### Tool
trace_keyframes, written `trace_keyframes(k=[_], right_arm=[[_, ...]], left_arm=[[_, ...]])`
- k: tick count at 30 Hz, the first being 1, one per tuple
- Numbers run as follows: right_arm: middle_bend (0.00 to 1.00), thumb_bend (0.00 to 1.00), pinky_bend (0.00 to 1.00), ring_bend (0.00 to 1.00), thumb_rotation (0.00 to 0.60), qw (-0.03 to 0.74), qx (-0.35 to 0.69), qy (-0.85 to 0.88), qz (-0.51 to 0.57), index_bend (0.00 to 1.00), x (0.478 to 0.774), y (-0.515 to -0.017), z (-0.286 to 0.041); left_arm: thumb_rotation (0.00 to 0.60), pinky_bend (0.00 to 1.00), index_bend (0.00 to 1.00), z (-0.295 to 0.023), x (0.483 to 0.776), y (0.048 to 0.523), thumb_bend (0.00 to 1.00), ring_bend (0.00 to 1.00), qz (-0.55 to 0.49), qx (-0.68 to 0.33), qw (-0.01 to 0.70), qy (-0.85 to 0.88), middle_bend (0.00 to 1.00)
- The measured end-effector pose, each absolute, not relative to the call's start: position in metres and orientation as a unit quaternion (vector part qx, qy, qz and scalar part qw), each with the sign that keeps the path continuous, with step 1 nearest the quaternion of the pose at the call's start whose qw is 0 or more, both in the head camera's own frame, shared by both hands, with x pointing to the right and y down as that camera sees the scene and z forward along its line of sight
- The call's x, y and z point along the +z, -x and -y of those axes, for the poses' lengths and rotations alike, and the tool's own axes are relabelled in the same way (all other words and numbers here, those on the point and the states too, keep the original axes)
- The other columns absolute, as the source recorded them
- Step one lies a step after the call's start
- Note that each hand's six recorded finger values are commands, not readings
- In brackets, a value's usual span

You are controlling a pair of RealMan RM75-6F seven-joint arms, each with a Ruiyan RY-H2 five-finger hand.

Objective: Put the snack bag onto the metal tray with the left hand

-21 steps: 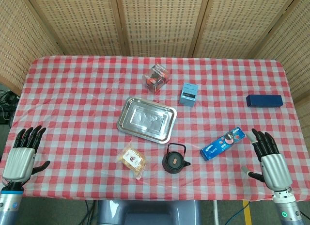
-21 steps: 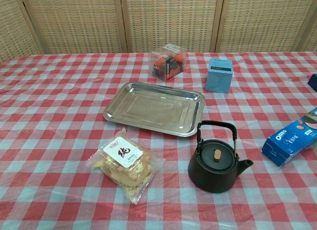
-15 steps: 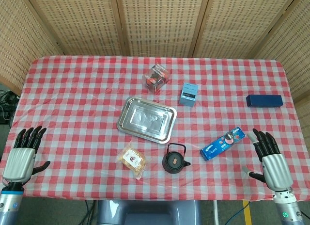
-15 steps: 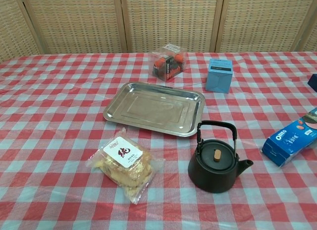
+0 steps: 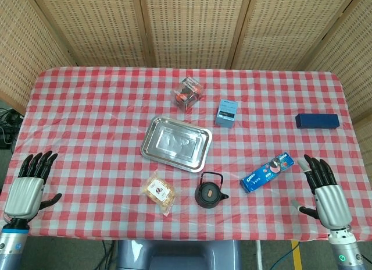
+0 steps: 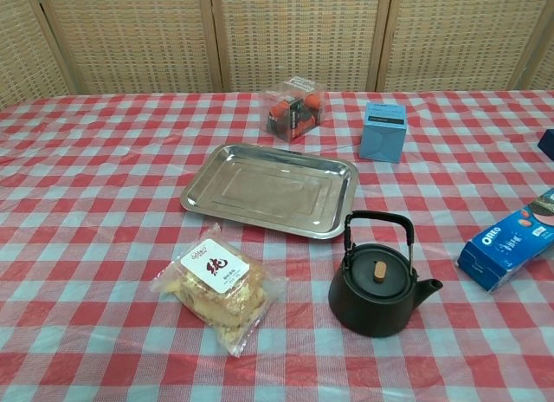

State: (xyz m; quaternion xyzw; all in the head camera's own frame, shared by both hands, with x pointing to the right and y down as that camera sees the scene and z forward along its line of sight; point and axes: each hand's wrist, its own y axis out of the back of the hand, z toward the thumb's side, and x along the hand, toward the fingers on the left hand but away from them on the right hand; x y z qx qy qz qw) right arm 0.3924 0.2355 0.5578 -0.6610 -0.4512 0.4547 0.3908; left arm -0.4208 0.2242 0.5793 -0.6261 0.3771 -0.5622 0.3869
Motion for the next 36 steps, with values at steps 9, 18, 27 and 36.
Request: trace_keyframes(k=[9,18,27,36], right_arm=[[0.0,0.07,0.0,0.0,0.6,0.392,0.458,0.661,0.447,0.02,0.56,-0.392,-0.236],[0.0,0.07,0.0,0.0,0.6,0.389,0.455,0.662,0.45,0.02,0.558,-0.391,-0.236],[0.0,0.07,0.0,0.0,0.6,0.383,0.455,0.659,0.461,0.02,0.554,-0.398,-0.233],[0.0,0.07,0.0,0.0,0.6,0.372,0.455,0.656,0.474,0.03,0.55,-0.407,-0.229]], left_arm=[[0.6,0.0,0.0,-0.222,0.579,0.416,0.13,0.0,-0.367,-0.551,0.392,0.638,0.0],[0.6,0.0,0.0,-0.198,0.581,0.383,0.09,0.0,-0.312,-0.511,0.434,0.673,0.0],[0.6,0.0,0.0,-0.175,0.589,0.311,0.0,0.0,-0.23,-0.448,0.467,0.727,0.0],[0.6,0.0,0.0,-0.173,0.614,0.239,0.0,0.0,-0.128,-0.415,0.481,0.762,0.0]])
